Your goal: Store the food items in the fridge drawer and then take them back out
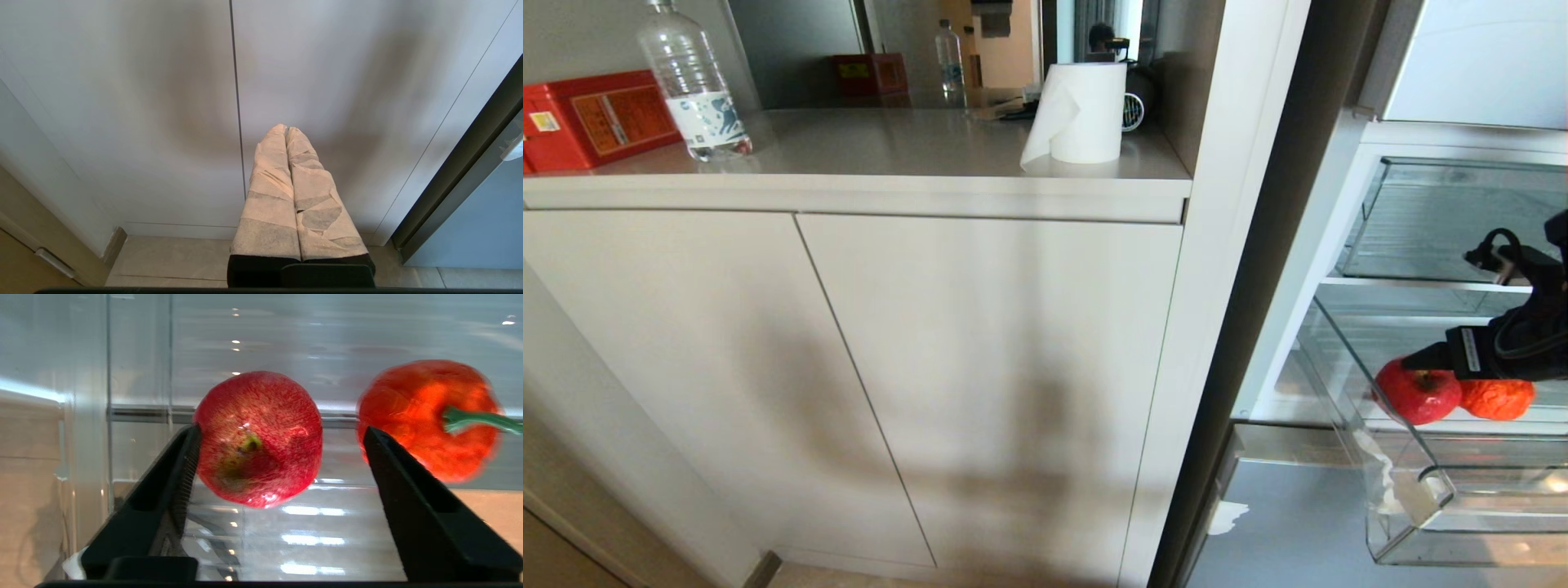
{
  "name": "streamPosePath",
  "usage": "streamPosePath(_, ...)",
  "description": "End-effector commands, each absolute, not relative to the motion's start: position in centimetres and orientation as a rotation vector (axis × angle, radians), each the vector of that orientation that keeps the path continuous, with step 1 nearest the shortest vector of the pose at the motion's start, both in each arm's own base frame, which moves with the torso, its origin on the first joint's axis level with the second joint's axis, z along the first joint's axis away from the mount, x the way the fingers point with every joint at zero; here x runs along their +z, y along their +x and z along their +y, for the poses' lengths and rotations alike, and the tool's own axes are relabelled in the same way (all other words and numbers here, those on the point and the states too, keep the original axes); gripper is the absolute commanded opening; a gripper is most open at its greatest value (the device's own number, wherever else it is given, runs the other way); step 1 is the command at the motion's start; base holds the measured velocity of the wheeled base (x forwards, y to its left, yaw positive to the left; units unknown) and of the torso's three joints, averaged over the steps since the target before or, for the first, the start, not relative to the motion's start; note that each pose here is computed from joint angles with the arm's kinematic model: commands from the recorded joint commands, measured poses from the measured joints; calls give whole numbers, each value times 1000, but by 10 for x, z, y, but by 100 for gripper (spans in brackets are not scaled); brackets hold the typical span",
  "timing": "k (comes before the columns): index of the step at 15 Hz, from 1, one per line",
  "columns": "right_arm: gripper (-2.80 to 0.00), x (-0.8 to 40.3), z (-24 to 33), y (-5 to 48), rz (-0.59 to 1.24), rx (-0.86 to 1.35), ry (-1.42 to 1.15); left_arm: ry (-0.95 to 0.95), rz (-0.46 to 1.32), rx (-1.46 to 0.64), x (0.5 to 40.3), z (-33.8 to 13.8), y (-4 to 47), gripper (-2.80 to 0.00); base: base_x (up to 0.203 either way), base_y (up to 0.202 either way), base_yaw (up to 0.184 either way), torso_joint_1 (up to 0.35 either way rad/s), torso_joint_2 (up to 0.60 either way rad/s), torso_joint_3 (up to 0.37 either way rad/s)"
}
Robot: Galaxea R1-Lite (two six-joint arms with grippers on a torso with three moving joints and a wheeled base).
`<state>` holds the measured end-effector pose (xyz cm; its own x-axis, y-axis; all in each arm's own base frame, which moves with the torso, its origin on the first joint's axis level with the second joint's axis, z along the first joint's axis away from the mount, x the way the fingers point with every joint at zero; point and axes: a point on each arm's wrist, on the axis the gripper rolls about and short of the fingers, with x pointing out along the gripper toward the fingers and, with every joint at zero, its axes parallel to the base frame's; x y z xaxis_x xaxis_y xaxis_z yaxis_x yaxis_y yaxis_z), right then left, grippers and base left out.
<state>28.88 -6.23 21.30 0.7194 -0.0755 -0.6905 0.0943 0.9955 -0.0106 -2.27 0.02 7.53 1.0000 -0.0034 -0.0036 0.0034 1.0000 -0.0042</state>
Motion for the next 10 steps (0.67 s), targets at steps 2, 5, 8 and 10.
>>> streamPosePath(2,0,199,-63,302,795,-86,26,-5,5,-4,75,0,-23,-280,0,0,0,0,0,0)
streamPosePath(5,0,191,-63,308,809,-81,27,-5,5,-4,75,0,-23,-280,0,0,0,0,0,0)
streamPosePath(8,0,190,-62,308,813,-75,29,-5,5,-3,75,0,-23,-280,0,0,0,0,0,0)
streamPosePath(10,0,190,-62,307,815,-77,28,-5,5,-5,75,0,-23,-280,0,0,0,0,0,0)
